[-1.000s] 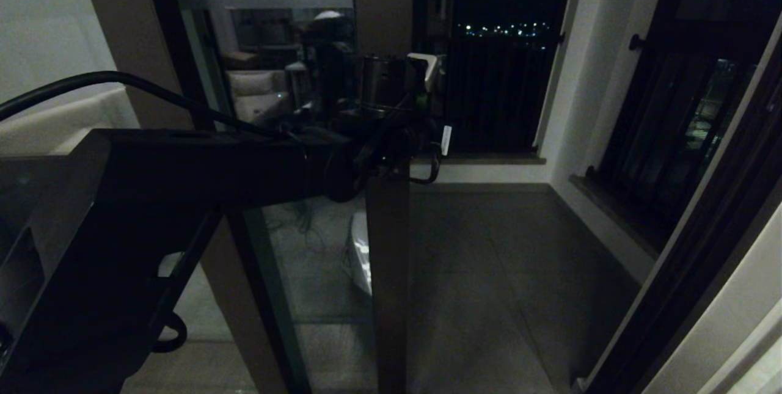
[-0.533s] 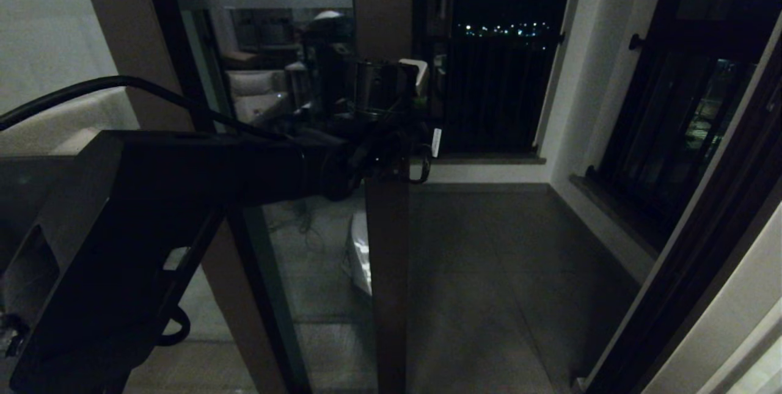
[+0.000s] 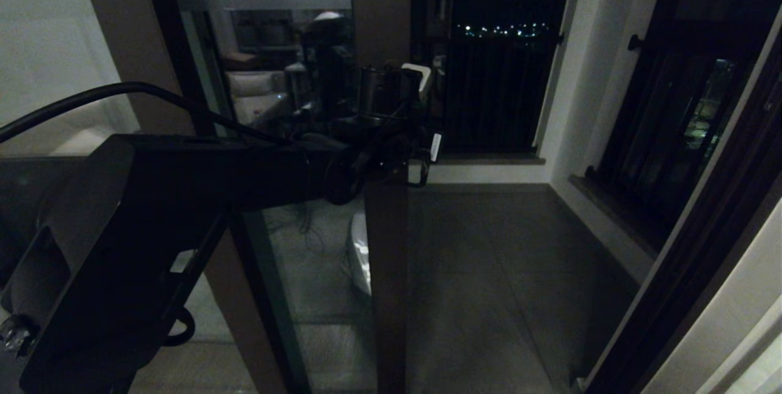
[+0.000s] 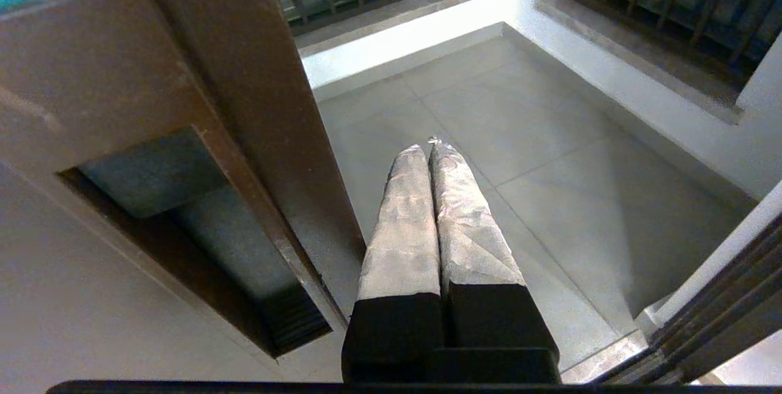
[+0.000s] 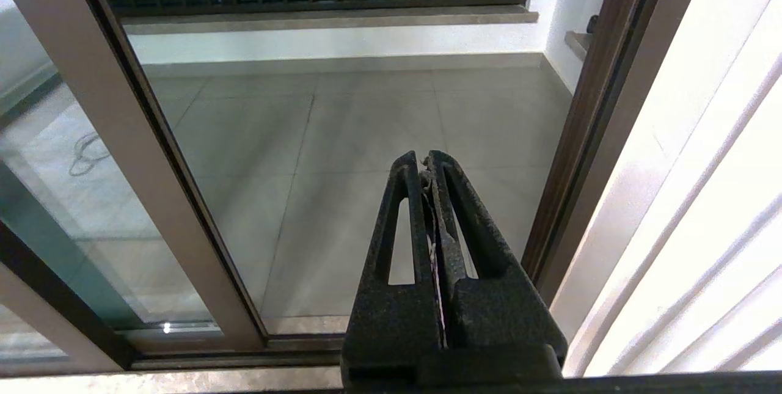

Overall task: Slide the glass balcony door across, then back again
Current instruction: Open the slid door

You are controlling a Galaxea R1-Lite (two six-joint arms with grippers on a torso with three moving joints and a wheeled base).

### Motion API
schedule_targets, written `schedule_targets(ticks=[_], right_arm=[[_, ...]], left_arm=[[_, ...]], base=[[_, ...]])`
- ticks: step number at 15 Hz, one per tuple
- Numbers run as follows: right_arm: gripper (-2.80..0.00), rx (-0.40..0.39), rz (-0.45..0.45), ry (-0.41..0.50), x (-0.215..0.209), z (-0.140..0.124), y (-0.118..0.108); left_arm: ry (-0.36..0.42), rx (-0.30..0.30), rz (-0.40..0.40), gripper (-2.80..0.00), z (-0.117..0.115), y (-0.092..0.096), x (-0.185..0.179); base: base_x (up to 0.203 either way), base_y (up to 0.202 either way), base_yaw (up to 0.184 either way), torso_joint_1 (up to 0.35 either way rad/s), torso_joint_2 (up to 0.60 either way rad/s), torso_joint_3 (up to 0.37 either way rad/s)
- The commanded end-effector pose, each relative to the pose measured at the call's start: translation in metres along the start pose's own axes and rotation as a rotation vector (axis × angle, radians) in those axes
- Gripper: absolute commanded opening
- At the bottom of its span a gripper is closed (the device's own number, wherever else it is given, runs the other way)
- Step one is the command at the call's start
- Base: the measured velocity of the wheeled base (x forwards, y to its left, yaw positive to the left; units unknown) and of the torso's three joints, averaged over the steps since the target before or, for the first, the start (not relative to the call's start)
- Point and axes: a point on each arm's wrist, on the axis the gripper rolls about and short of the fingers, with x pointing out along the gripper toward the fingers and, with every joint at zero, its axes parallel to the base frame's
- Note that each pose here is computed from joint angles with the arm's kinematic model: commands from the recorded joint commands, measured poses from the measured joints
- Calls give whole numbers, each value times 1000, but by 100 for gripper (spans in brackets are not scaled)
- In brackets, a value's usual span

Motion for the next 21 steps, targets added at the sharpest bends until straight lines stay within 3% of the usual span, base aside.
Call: schedule_targets(ticks=[1,8,21], right_arm=[[-280,0,1,1,0,0,0],[-280,0,0,1,0,0,0],[-280,0,1,1,0,0,0]], left_arm=[[4,0,20,-280,-1,4,1],[9,-4,96,-280,-1,18,3],[12,-16,160,-280,2,31,-1]], base=[[0,0,0,0,0,0],[0,0,0,0,0,0],[0,0,0,0,0,0]])
